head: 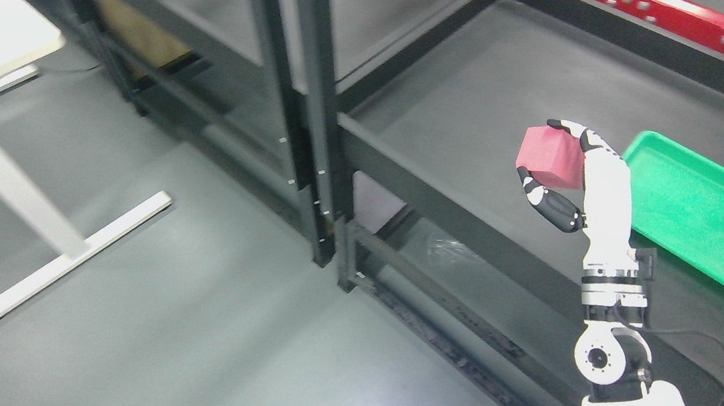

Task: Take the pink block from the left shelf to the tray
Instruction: 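Carry the pink cube in the right hand toward the blue tray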

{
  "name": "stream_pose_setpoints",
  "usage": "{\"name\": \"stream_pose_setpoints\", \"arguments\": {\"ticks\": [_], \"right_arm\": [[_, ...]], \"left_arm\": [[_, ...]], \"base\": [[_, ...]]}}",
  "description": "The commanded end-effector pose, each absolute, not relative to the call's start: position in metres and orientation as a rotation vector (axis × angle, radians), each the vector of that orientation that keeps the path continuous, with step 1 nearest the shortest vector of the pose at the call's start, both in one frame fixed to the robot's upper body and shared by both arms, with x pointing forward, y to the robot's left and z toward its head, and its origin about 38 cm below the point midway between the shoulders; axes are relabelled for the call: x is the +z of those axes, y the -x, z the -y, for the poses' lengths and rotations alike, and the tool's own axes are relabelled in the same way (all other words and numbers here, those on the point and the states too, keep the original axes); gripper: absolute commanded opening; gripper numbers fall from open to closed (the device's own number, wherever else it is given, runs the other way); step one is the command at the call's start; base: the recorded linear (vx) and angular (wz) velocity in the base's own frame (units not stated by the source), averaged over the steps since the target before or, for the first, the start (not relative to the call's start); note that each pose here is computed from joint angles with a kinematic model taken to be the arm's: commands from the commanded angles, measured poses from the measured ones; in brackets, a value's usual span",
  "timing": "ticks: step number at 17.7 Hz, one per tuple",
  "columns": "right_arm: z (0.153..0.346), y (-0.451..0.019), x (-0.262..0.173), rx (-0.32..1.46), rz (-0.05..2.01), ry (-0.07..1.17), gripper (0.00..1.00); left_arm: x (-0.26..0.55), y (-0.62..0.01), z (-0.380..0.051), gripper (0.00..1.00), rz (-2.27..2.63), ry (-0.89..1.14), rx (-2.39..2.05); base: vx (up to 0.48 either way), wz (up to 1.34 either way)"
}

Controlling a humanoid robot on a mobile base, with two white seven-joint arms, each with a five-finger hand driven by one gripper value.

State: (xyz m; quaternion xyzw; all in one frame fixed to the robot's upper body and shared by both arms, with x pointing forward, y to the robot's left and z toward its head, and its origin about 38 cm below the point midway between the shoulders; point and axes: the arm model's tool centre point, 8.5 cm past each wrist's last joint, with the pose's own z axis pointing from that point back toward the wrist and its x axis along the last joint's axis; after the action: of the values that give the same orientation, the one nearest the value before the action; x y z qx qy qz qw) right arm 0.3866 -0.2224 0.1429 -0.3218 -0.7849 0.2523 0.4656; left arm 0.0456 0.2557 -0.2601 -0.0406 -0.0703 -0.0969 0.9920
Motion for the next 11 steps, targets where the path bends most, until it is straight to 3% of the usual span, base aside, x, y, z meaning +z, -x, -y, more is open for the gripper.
{"name": "stream_pose_setpoints", "arguments": {"ticks": [1, 11], "right_arm": [[0.2304, -0.3815, 0.15, 0.616, 1.952, 0.799, 0.04], [0.2322, -0.3795, 0.1508, 0.639, 1.978, 0.785, 0.04]], "left_arm": [[-0.2592, -0.0513, -0.2652, 1.0, 0.156, 0.067, -0.197], [-0.2592, -0.0515, -0.2651, 1.0, 0.157, 0.067, -0.197]], "base": [[-0.194, 0.67], [-0.145, 0.62]]}}
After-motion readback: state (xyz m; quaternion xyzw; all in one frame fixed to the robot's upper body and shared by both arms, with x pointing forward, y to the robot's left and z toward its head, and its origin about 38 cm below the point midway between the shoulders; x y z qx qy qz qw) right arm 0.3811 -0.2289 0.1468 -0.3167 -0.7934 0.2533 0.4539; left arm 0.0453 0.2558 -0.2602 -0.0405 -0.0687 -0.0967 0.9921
